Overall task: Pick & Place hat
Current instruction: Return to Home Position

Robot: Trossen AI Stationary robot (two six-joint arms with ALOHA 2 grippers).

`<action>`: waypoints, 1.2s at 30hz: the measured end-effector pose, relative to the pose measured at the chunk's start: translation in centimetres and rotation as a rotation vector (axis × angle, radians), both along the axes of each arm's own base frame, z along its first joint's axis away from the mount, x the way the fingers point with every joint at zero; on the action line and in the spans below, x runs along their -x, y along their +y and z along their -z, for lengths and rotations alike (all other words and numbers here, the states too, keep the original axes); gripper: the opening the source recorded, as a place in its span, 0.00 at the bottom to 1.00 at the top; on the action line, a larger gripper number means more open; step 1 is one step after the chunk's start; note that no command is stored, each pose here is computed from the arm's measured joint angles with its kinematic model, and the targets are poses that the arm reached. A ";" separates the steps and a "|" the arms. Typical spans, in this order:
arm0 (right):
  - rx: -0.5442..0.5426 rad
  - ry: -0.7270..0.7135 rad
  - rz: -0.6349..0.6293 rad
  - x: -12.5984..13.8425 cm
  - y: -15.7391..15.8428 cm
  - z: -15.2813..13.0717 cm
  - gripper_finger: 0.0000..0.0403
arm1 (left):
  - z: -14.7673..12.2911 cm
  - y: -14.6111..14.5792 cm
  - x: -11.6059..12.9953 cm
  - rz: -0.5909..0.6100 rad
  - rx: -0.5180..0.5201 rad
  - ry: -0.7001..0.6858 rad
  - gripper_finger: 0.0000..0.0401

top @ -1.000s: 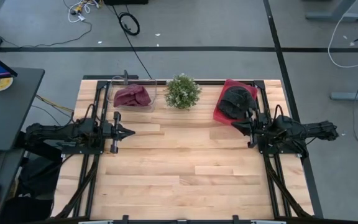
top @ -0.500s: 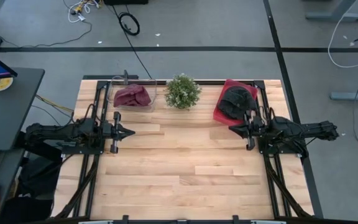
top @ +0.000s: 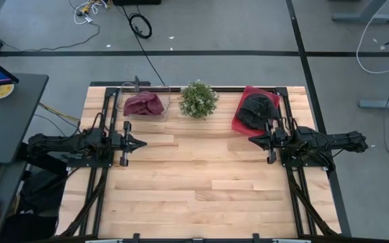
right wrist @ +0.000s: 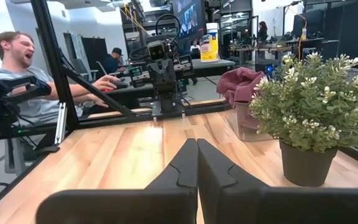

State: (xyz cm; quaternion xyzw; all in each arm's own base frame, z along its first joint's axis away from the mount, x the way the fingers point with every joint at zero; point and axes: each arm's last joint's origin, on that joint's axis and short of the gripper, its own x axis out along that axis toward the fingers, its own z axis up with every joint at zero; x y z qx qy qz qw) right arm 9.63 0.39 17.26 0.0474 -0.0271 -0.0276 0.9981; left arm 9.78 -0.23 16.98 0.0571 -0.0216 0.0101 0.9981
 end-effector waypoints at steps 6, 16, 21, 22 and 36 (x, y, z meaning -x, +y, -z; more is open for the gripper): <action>-0.005 0.000 0.000 0.0 0.0 0.0 0.05 | 0.0 0.0 0.0 0.000 0.000 0.000 0.02; -0.006 -0.001 0.000 0.0 0.0 0.0 0.08 | 0.0 0.0 0.0 0.000 0.000 0.000 0.02; -0.006 -0.001 0.000 0.0 0.0 0.0 0.08 | 0.0 0.0 0.0 0.000 0.000 0.000 0.02; -0.006 -0.001 0.001 0.0 0.0 0.0 0.08 | 0.0 0.0 0.0 0.000 0.000 0.000 0.02; -0.006 -0.002 0.001 0.0 0.0 0.0 0.08 | 0.0 0.0 0.0 0.000 0.000 0.000 0.02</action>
